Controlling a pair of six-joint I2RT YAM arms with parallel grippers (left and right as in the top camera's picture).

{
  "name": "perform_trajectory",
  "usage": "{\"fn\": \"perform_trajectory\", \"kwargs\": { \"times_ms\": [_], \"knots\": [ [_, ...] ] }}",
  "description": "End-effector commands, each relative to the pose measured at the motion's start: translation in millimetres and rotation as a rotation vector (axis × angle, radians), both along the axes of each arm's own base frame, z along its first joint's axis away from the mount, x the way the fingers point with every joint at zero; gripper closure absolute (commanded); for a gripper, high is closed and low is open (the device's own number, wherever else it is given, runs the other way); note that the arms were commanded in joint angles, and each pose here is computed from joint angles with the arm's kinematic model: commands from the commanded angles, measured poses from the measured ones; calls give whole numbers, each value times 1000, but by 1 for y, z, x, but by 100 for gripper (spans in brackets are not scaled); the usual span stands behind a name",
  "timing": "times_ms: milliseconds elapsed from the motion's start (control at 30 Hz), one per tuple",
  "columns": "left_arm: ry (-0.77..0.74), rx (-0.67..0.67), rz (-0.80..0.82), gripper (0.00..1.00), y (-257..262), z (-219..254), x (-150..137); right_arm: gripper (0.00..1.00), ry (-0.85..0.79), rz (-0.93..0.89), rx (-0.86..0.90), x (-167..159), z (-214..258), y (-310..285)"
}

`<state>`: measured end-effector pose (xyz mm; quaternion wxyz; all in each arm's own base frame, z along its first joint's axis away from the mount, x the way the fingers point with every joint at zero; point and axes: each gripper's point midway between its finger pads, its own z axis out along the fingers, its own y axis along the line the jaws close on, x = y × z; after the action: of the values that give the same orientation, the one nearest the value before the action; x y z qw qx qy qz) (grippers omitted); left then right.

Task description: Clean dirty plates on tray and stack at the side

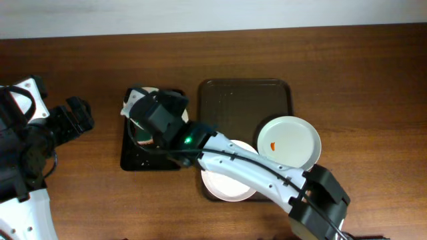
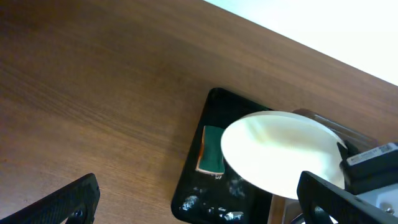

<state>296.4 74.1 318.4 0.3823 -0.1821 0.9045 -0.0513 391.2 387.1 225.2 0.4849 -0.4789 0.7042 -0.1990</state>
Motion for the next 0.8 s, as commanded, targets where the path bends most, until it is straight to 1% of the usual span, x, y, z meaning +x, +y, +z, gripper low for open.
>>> {"fn": "perform_trajectory", "kwargs": {
  "times_ms": [0, 233, 467, 500, 533, 567, 600, 633, 667, 700, 733, 767],
  "knots": [
    [-10, 8, -2, 0, 1, 3, -2, 96, -113, -84, -8, -4, 36, -9],
    [-10, 8, -2, 0, 1, 3, -2, 96, -157, -104, 43, -7, 59, -12],
    [-10, 8, -2, 0, 1, 3, -2, 96, -176, -111, 82, -6, 68, -11],
    [-10, 8, -2, 0, 1, 3, -2, 96, -175, -120, 75, -6, 67, -14],
    [-10, 8, -2, 0, 1, 3, -2, 96, -222, -210, 74, -3, 77, -29],
    [-10, 8, -2, 0, 1, 3, -2, 96, -163, -199, 210, -6, 72, -21],
    [-10, 8, -2, 0, 1, 3, -2, 96, -84, -108, 145, -10, 54, -13],
    [-10, 8, -2, 0, 1, 3, -2, 96, -103, -212, 208, -4, 60, -30],
    [-10, 8, -2, 0, 1, 3, -2, 96, -28, -153, 213, -7, 49, -25],
    [-10, 8, -2, 0, 1, 3, -2, 96, -14, -188, 216, -5, 48, -36],
    [-10, 7, -3, 0, 0, 4, -2, 96, 10, -257, 302, -3, 56, -54],
    [-13, -2, -12, 0, -2, 4, -2, 96, 87, -281, 410, -3, 65, -73]
  ]
}}
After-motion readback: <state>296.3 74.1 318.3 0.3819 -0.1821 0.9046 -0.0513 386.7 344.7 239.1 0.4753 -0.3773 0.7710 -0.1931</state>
